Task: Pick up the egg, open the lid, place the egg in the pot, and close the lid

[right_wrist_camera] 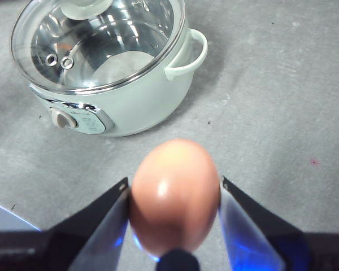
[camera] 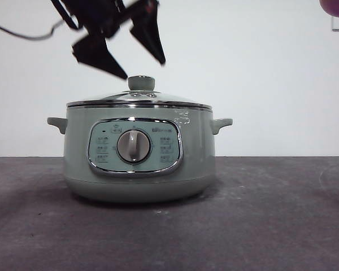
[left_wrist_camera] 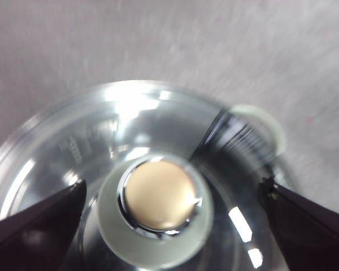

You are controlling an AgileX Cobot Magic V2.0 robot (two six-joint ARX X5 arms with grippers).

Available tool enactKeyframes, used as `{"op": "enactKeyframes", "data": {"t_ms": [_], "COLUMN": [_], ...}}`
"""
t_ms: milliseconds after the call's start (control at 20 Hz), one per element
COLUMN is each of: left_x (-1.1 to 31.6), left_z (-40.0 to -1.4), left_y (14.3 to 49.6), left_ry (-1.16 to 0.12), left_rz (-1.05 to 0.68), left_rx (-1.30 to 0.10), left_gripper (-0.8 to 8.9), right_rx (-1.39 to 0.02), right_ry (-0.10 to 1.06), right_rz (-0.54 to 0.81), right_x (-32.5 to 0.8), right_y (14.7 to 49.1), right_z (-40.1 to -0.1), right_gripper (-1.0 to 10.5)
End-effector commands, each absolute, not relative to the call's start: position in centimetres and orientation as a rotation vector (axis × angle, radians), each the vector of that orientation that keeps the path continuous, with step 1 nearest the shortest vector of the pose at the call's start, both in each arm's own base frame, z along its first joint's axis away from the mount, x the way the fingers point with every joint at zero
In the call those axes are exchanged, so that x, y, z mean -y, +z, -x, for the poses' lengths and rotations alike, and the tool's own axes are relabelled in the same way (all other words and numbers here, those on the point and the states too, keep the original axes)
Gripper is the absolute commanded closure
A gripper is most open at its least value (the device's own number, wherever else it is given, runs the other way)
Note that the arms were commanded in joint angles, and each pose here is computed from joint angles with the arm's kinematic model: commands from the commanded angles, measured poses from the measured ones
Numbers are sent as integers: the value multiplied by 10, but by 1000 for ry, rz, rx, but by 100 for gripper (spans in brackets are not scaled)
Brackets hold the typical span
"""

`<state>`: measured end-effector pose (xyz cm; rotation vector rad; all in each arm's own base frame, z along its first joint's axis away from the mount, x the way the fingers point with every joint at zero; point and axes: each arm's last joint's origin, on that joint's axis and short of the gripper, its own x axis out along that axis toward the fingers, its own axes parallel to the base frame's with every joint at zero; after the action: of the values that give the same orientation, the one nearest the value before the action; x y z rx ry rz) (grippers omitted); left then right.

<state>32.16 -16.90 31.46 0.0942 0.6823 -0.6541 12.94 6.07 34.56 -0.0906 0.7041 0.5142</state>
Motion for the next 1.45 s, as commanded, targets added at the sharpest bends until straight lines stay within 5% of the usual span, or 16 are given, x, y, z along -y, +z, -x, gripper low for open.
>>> {"op": "enactKeyframes", "data": {"t_ms": [50,250,500,750,1450], "left_x": [173,175,179,182,168], "left_z": [-329,-332,-330,-327,-305], "left_y": [302,298,298,298,336], "left_ry": [-635,-602,-616,-627,-625], "left_rz": [-101,-117,-118,-116,-100], "left_rx": [-708,-710,-713,-721,-638], "left_gripper": [129,135,576,824,822], "right_rx": [-696,-696,-694,-695,-694], "right_ry": [516,516,514,514,518], "right_rz": [90,91,96,97,94], "right_x": [-61,-61,-61,-61,-61], "right_y": [346,346,346,346,346], "right_z": [-129,-129,-130,-130,-130], "right_gripper": [963,963,963,963,963]}}
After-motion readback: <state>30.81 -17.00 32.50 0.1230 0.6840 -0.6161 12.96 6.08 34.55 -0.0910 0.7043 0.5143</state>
